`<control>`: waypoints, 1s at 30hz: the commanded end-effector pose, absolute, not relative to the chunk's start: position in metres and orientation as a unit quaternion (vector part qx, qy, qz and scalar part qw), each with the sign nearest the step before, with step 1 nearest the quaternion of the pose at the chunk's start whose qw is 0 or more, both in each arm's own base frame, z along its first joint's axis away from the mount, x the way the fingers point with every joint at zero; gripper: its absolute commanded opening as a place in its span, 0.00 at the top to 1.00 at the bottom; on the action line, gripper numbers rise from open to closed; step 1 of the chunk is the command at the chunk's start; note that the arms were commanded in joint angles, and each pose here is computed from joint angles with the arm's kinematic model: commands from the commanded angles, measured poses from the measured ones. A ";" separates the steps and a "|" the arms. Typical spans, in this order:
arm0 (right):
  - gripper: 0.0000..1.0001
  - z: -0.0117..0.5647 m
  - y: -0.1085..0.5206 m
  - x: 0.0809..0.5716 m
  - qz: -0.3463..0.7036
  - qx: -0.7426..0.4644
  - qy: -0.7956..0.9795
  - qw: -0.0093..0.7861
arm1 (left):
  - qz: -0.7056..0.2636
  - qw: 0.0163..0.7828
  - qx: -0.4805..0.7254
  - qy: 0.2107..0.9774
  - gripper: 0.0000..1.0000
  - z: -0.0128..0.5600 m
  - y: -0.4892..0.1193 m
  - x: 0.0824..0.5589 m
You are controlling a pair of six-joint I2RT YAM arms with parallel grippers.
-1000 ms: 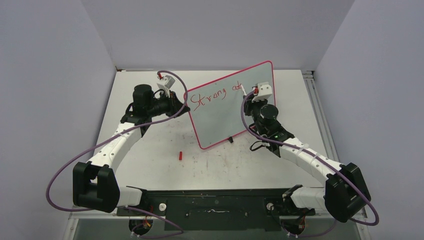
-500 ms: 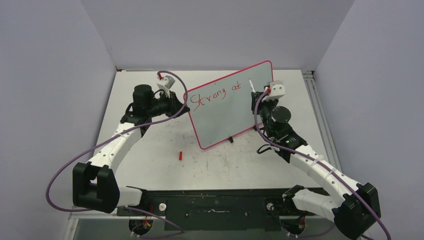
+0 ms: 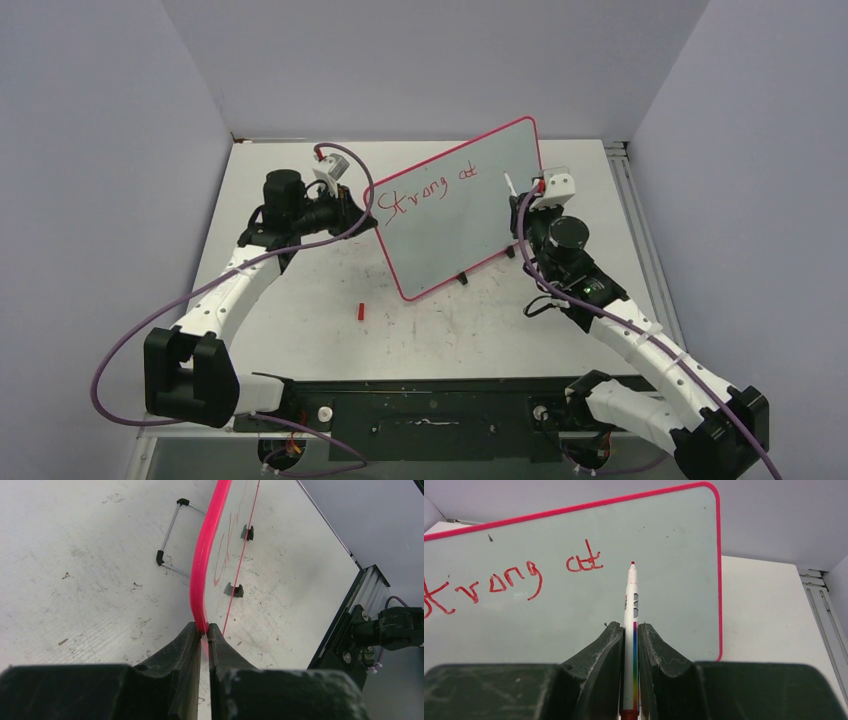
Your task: Write a sentence on the whiteboard
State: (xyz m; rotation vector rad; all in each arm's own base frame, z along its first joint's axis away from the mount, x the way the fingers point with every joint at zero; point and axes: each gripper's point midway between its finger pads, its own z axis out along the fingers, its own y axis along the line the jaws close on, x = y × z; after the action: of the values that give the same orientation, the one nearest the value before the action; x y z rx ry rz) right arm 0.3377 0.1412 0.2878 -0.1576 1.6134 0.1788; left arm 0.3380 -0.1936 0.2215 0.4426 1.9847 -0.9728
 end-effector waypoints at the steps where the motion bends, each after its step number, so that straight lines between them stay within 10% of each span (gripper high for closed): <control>1: 0.95 0.307 0.139 0.339 0.093 -0.073 0.710 0.694 | -0.398 0.440 0.200 0.780 1.00 0.245 -0.191 0.337; 30: 0.95 0.307 0.143 0.390 0.165 -0.101 0.689 0.698 | -0.394 0.432 0.207 0.784 1.00 0.241 -0.188 0.334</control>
State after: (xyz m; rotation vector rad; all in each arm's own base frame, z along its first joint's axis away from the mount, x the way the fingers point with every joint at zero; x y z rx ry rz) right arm 0.3776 0.1358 0.2486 -0.2205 1.7072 0.3382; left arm 0.3297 -0.1891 0.2179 0.4800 2.0259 -0.9949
